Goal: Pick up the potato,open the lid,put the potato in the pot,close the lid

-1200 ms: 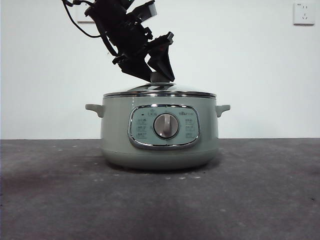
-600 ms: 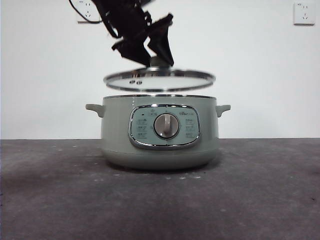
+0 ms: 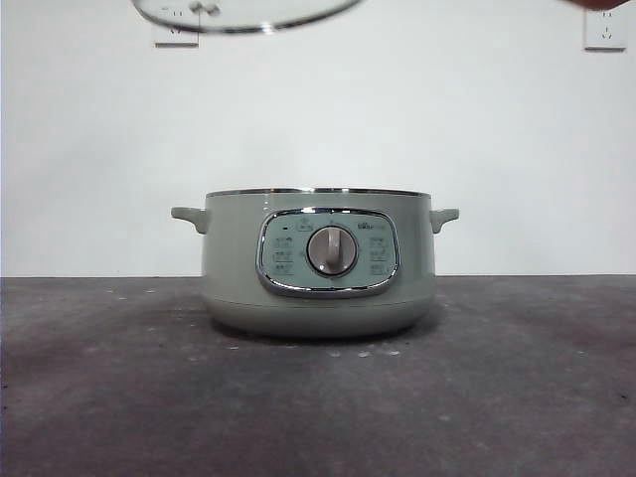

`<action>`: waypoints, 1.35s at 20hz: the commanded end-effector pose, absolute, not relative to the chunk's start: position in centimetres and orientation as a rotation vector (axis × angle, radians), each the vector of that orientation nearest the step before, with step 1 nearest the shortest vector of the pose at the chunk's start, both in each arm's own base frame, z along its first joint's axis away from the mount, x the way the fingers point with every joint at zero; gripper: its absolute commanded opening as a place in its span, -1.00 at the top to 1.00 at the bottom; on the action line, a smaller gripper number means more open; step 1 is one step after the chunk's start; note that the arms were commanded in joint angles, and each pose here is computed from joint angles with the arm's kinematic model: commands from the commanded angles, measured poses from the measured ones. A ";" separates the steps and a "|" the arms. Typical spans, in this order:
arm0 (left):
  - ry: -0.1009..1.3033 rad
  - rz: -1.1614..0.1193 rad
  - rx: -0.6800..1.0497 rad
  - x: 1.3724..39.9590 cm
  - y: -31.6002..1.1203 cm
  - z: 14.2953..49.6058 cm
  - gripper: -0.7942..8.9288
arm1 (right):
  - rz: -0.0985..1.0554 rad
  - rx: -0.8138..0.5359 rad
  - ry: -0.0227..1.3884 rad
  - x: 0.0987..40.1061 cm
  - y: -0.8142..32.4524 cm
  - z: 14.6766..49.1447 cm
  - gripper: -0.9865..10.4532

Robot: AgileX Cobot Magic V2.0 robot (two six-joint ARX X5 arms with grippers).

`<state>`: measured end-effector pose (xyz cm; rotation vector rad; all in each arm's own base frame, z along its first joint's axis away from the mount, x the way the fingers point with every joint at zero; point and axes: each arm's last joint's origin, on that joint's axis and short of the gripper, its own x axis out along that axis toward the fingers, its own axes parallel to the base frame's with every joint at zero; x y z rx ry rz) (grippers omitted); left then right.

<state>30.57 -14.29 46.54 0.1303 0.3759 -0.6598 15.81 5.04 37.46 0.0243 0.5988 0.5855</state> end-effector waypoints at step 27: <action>0.325 -0.608 0.205 10.6 -4.8 50.3 0.85 | 0.710 -0.184 0.854 41.7 23.8 26.5 0.86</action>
